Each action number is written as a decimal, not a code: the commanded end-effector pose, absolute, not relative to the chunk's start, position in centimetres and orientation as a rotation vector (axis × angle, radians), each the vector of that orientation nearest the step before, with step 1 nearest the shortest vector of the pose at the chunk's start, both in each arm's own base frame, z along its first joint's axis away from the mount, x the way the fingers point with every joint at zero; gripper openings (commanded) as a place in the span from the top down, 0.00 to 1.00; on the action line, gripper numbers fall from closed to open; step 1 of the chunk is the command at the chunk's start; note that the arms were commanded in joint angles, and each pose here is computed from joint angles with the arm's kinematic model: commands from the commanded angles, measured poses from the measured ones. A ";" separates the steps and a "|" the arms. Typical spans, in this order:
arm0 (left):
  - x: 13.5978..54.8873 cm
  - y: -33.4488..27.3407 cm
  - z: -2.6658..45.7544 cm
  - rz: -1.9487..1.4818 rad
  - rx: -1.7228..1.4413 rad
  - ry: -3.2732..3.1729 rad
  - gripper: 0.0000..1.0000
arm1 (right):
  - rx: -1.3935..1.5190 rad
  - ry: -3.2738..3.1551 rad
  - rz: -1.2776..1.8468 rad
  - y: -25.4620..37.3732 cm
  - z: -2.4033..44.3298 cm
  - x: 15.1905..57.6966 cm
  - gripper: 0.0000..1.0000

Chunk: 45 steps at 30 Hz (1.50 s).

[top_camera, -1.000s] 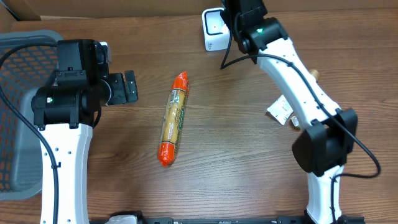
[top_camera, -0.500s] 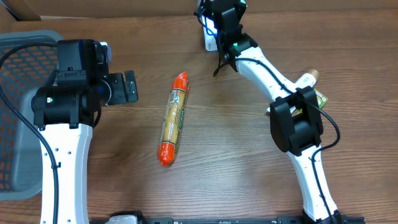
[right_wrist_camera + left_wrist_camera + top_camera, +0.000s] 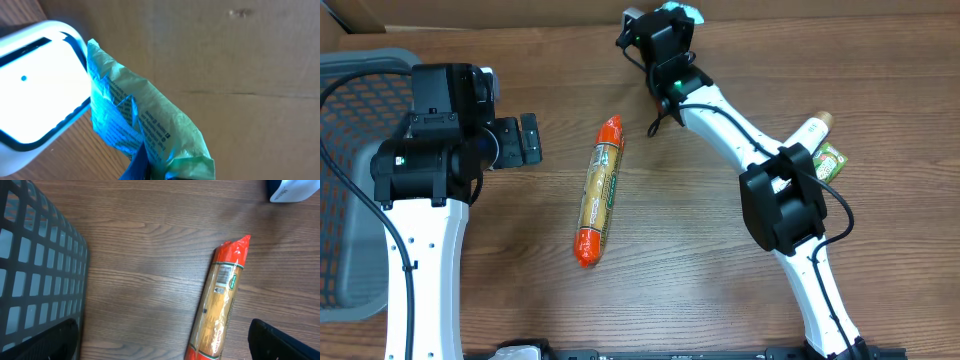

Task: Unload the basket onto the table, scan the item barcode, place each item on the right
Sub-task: 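Hold the mint-green packet in front of the white scanner, then carry the packet right and drop it onto the item pile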

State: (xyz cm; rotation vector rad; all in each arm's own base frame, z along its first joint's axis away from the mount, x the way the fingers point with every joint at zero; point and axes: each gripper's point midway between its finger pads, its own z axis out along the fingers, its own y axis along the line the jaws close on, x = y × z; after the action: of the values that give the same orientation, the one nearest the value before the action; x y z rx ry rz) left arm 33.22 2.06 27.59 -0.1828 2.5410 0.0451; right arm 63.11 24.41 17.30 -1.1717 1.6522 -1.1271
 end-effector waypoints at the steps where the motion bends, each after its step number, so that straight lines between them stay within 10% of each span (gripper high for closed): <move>1: 33.5 2.1 28.2 0.061 -0.148 2.525 0.00 | -1.062 1.660 -1.194 23.4 20.3 62.9 0.96; 31: 33.5 2.1 28.2 0.061 -0.148 2.525 0.01 | -1.026 1.694 -1.114 25.5 22.0 60.6 0.96; 45: 33.5 2.1 28.2 0.061 -0.148 2.525 0.01 | -0.768 2.058 -0.263 22.9 33.2 47.3 0.96</move>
State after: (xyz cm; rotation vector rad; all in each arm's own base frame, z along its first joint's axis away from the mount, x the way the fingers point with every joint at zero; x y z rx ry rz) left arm 33.22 2.06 27.59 -0.1828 2.5410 0.0451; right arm 50.52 22.39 27.73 -1.0328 2.0092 -0.6874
